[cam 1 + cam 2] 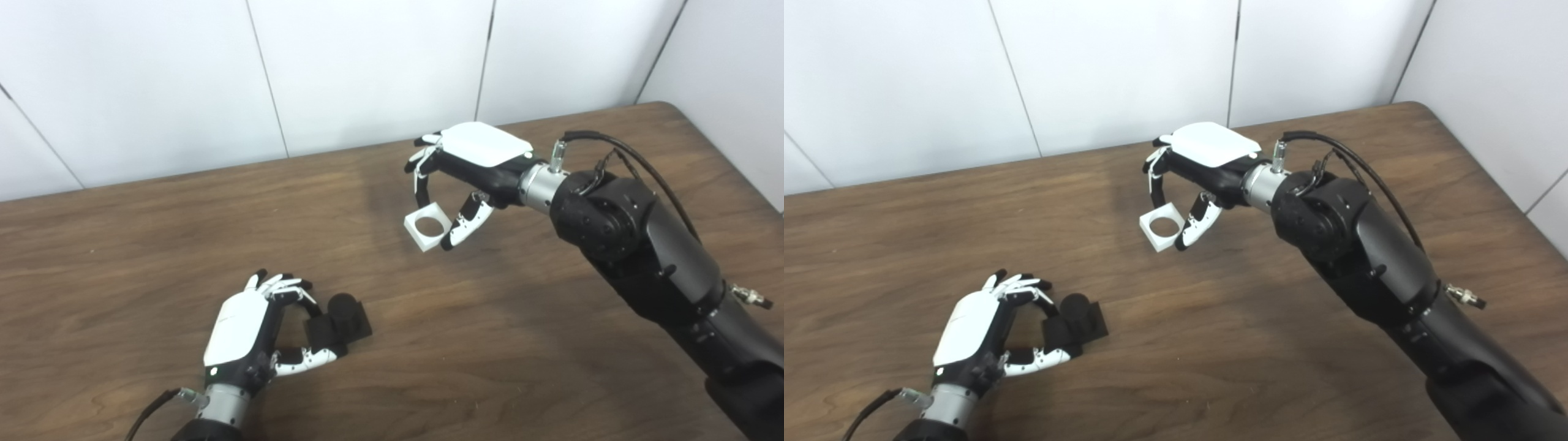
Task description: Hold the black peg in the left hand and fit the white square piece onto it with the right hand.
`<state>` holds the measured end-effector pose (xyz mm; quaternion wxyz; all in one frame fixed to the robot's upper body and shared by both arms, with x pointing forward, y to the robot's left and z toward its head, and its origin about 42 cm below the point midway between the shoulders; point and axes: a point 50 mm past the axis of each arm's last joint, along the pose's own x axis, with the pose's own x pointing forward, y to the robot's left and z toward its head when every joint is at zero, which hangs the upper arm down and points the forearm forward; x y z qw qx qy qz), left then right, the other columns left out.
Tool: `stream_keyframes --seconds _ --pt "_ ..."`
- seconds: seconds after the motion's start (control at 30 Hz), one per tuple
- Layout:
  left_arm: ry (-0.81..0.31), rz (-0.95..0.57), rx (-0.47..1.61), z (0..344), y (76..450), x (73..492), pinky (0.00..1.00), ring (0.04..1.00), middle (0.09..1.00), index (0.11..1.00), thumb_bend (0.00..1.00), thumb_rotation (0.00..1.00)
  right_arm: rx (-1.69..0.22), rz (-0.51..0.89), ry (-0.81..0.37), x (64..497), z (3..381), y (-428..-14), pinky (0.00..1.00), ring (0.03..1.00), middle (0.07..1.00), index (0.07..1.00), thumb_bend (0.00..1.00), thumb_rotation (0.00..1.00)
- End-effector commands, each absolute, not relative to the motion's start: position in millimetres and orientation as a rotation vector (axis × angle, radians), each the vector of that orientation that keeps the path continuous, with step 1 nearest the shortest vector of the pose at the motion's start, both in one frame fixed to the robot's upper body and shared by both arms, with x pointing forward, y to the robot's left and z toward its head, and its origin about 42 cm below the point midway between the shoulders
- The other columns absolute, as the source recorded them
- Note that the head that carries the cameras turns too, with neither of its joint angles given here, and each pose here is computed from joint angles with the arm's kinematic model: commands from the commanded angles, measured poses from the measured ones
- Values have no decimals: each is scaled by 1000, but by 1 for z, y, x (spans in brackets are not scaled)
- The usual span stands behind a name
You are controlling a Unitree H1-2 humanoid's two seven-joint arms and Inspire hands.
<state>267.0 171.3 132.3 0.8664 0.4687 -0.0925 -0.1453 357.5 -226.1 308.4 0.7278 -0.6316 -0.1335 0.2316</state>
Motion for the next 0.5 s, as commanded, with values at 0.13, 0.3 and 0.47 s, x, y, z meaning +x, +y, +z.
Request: stream_keyframes --seconds 0.13,0.3,0.47 --pt "-143 -360 997 119 158 260 1000 869 777 485 523 53 -1364 506 -432 351 344 -206 983 955 826 484 523 137" --pt "-144 -352 997 118 152 261 1000 867 775 485 523 54 -1337 534 -454 347 352 -194 974 962 825 485 521 137" --pt "-140 -349 990 116 145 261 1000 870 776 485 522 55 -1315 572 -492 344 355 -184 952 953 822 484 520 137"
